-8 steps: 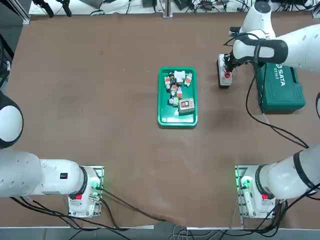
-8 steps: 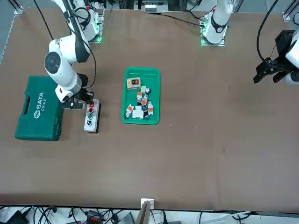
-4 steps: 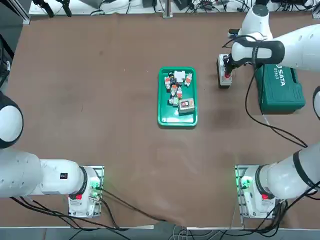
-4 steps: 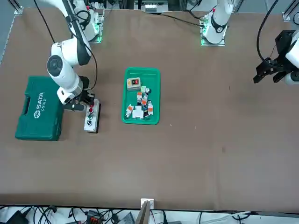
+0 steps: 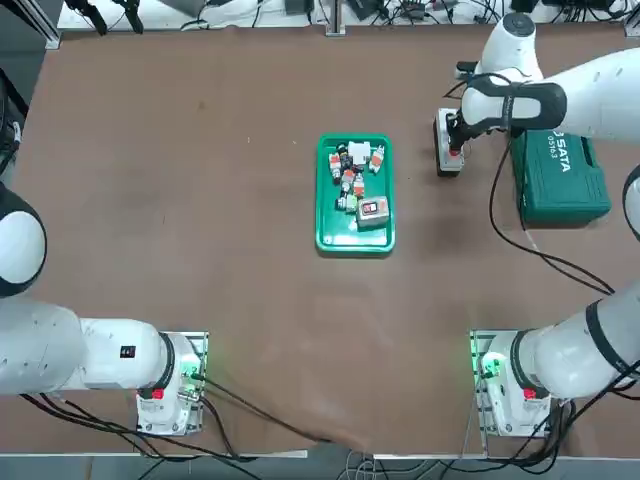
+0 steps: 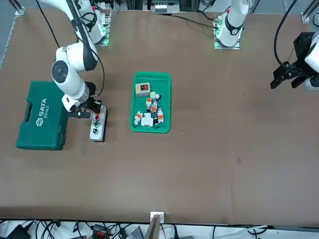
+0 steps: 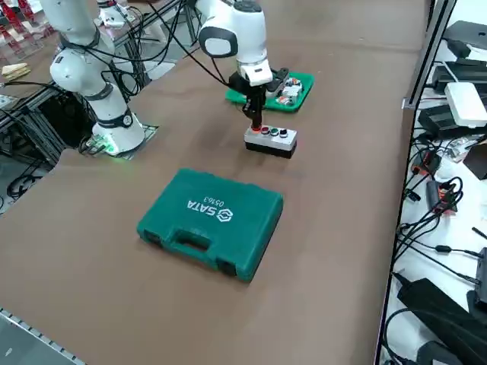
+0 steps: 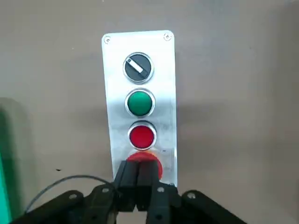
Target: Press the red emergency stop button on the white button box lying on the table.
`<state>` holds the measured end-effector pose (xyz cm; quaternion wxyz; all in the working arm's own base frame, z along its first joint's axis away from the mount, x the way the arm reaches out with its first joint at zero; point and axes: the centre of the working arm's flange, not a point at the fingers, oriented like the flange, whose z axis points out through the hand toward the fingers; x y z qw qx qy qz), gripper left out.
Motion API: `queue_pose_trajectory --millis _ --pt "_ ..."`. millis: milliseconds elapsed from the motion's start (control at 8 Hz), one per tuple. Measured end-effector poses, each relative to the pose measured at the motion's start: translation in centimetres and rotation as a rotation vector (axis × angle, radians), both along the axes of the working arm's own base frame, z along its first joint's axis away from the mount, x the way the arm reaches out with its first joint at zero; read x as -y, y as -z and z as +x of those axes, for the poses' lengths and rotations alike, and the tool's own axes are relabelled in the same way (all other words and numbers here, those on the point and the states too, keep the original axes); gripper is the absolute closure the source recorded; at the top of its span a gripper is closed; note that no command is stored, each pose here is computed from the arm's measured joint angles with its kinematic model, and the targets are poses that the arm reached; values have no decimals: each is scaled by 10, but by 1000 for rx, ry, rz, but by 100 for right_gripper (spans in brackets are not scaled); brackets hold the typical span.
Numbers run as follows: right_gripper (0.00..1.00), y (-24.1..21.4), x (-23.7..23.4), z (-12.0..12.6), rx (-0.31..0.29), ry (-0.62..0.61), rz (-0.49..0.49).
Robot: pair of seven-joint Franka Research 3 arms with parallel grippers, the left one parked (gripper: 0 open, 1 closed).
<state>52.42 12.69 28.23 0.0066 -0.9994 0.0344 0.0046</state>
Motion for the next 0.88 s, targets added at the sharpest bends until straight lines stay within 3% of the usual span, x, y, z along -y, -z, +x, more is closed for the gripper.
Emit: queue_pose_trajectory --millis 875 --pt "98 5 0 -2 15 1 3"
